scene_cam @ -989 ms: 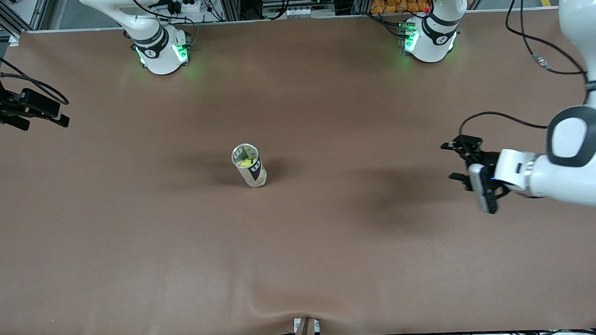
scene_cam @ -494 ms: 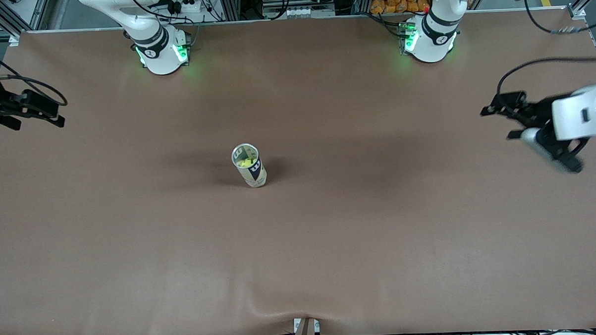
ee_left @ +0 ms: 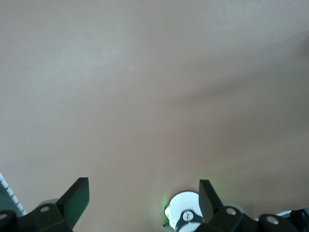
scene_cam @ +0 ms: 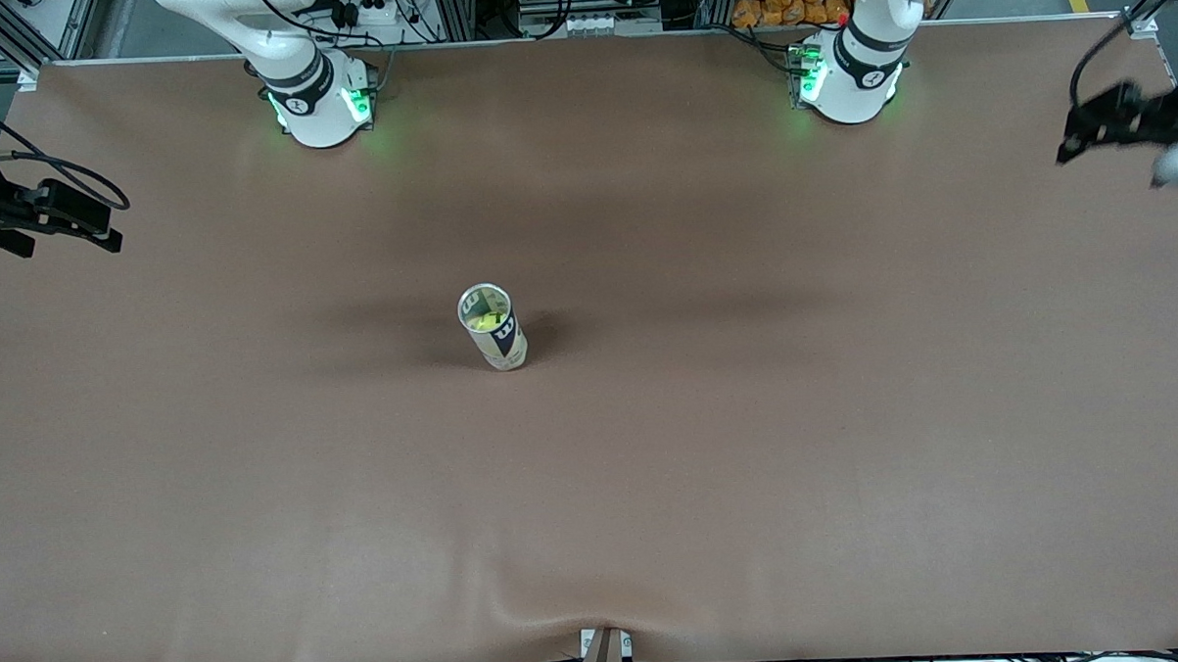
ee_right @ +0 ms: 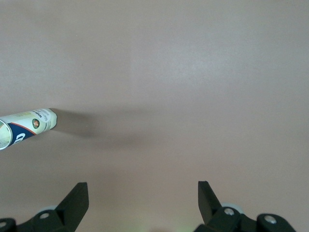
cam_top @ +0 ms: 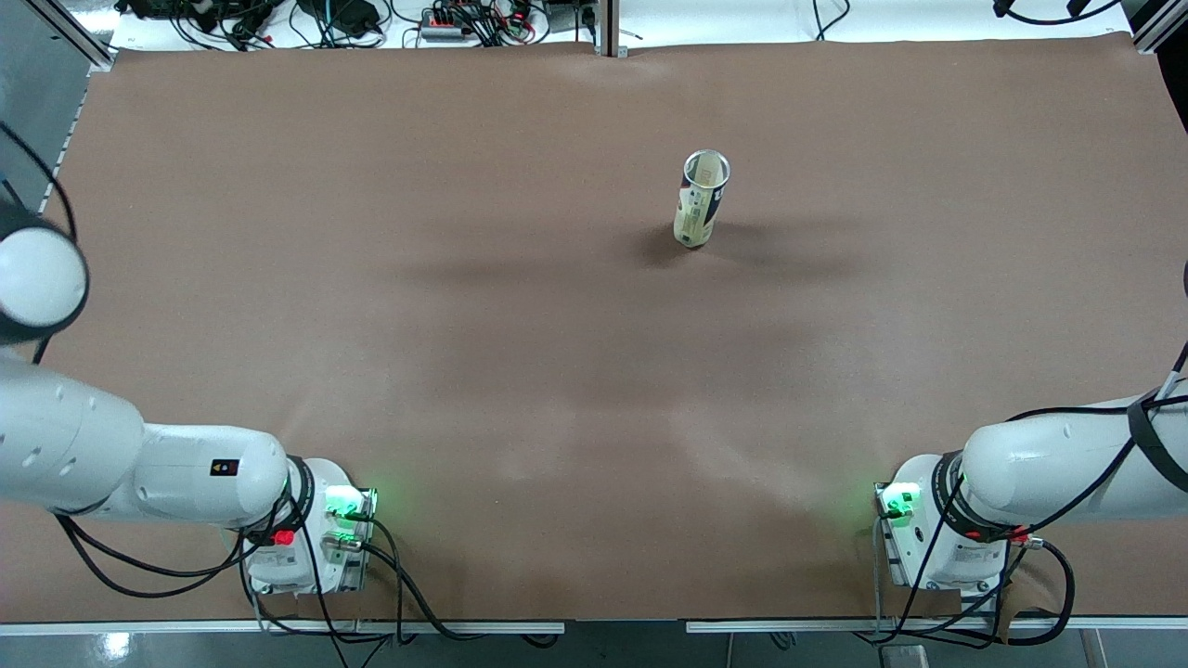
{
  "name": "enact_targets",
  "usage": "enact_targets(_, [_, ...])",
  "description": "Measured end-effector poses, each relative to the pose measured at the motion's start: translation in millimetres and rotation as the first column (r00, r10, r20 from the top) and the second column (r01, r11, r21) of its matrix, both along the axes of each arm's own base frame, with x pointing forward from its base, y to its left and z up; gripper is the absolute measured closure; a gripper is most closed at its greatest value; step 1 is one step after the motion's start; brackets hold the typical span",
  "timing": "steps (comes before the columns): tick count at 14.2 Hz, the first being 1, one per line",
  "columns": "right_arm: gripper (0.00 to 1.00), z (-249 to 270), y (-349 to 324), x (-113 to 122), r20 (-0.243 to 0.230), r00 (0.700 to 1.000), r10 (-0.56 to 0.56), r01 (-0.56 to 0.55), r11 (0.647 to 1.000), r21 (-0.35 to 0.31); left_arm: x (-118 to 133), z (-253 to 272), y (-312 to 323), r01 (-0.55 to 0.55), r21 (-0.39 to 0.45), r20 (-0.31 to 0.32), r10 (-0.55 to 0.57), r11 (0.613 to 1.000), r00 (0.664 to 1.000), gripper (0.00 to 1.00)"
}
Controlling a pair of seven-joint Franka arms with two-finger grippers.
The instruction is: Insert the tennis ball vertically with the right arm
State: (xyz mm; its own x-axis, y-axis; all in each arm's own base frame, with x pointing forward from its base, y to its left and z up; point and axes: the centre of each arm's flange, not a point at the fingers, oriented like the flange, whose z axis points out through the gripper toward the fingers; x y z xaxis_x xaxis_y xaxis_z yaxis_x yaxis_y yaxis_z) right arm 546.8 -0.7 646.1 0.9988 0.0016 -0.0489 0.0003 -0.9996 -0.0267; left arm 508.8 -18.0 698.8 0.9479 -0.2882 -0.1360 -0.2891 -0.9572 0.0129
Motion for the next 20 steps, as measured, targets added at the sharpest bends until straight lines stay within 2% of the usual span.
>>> enact_targets(2, [0.0,-0.7,-0.1,0.0,-0.001,1.0,0.0,0.0,1.0,0.0,-32.4,25.0,-0.2,-0.035,0.01,0.009,0.035,0.999,0.999,0.0])
enact_targets(3, [0.0,-0.7,0.0,0.0,-0.002,1.0,0.0,0.0,1.0,0.0,-36.6,25.1,1.8,-0.044,0.011,0.006,0.044,0.999,0.999,0.0])
enact_targets(9, [0.0,-0.9,0.7,-0.1,-0.002,1.0,0.001,-0.001,1.0,0.0,9.8,-20.0,30.6,-0.115,-0.068,0.003,0.116,0.991,0.993,0.0])
enact_targets(11, [0.0,-1.1,1.5,-0.3,-0.005,1.0,0.003,-0.003,1.0,0.0,8.1,-17.0,28.0,-0.18,-0.063,0.006,0.181,0.982,0.984,0.0])
enact_targets(13, [0.0,-1.6,3.2,-1.0,-0.011,1.0,0.006,-0.006,1.0,0.0,6.6,-12.3,10.9,-0.238,-0.021,0.03,0.238,0.971,0.971,0.0])
enact_targets(15, [0.0,-1.6,5.7,-1.2,-0.012,1.0,0.011,-0.011,1.0,0.0,7.1,-9.3,-13.7,-0.238,0.026,0.067,0.236,0.971,0.969,0.0])
enact_targets(20, [0.0,-1.6,12.1,-1.3,-0.012,1.0,0.022,-0.022,1.0,0.0,11.3,-15.6,-4.3,-0.233,-0.01,0.056,0.233,0.972,0.971,0.0])
